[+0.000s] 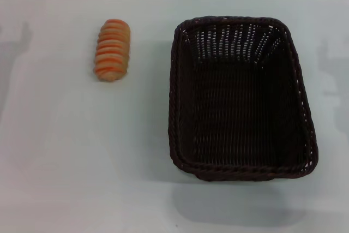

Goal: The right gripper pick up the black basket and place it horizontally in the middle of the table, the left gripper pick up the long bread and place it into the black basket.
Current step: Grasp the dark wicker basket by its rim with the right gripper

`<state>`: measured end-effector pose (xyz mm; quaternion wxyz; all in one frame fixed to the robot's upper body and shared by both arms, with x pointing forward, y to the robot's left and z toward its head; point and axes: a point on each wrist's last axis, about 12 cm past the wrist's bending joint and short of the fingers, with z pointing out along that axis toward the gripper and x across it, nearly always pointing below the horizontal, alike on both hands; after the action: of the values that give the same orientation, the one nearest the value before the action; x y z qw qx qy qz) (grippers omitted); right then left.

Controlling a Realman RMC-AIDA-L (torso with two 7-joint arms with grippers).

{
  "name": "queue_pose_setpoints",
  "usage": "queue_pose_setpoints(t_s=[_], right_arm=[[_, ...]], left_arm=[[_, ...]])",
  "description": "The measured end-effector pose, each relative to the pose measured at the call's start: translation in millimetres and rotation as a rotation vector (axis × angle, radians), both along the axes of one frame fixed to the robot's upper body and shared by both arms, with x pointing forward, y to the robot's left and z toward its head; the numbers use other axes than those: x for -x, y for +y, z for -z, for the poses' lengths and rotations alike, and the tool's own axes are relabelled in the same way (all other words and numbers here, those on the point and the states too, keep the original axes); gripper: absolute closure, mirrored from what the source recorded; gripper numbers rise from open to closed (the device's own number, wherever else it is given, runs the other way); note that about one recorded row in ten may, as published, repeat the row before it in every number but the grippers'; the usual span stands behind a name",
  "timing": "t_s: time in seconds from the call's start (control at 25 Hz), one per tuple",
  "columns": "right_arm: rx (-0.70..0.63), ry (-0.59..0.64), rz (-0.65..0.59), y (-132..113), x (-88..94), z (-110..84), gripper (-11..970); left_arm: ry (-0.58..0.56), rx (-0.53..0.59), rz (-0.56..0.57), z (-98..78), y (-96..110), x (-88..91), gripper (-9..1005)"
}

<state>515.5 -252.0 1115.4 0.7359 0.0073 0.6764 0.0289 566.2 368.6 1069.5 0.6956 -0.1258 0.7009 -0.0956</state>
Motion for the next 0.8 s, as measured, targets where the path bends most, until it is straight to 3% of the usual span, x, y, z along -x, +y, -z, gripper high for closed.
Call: queue_pose_setpoints(t_s=[0.08,0.2,0.44,0.8], right_arm=[[-0.005,0.025,-0.017,1.2,-0.2,-5.6,508],[-0.041,0.155,-0.076,-0.5,-4.1,-25.3,377],[-0.097,0.286,-0.157,-6.8,-6.1,-43.1,200],[-0.236,0.524,-0.227,-24.9,-12.1,-64.9,199]], left_arm=[[-0.001,-0.005,-0.007,-0.7,2.9,0.3,305],[-0.001,-0.01,-0.01,-1.0,4.5,0.7,305],[-0.004,-0.016,-0.013,-2.3,6.4,0.4,305],[-0.009,-0.024,-0.018,-5.9,9.4,-2.6,305]])
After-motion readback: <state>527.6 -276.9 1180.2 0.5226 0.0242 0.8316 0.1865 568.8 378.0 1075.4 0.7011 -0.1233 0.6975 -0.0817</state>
